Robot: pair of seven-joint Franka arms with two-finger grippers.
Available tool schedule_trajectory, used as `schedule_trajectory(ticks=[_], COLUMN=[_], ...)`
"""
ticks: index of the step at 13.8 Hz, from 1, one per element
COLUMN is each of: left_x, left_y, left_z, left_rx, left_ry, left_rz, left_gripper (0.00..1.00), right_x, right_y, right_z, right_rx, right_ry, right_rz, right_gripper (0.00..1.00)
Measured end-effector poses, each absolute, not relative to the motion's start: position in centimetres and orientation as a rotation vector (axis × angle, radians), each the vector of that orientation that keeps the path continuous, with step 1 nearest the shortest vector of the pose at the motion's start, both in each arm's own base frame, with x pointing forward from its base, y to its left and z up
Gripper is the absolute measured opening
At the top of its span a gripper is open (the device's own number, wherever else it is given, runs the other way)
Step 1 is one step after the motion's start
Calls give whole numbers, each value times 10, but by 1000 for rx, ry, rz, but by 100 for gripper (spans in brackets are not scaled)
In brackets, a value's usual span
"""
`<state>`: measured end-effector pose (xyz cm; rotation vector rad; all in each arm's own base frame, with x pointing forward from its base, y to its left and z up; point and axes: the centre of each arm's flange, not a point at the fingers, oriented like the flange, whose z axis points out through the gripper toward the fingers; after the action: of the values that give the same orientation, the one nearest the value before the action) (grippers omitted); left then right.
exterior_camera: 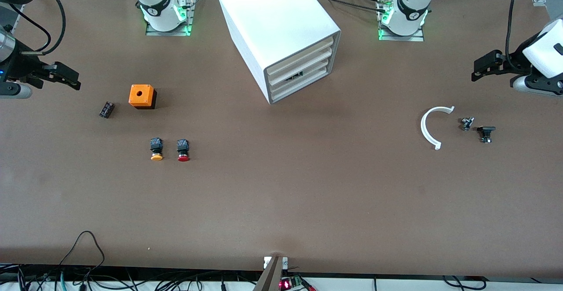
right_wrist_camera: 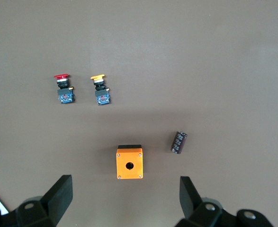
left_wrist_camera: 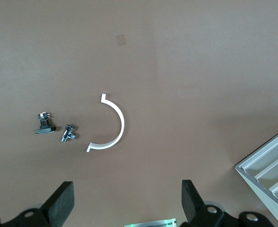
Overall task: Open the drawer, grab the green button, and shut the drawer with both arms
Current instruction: 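Move the left gripper toward the front of the white cabinet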
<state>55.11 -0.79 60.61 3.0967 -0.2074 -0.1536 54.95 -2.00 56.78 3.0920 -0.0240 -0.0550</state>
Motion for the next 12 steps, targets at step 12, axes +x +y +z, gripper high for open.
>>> schedule_trajectory(ticks=[12], left_x=[570], left_y=[-20], left_z=[567], left_rx=[3073], left_ry=[-246], left_rz=[-264], left_gripper=[100], right_x=[549], right_y=[-21], right_z=[567], right_rx=[3092], right_ry=[-27], right_rz=[-62], right_gripper=[100])
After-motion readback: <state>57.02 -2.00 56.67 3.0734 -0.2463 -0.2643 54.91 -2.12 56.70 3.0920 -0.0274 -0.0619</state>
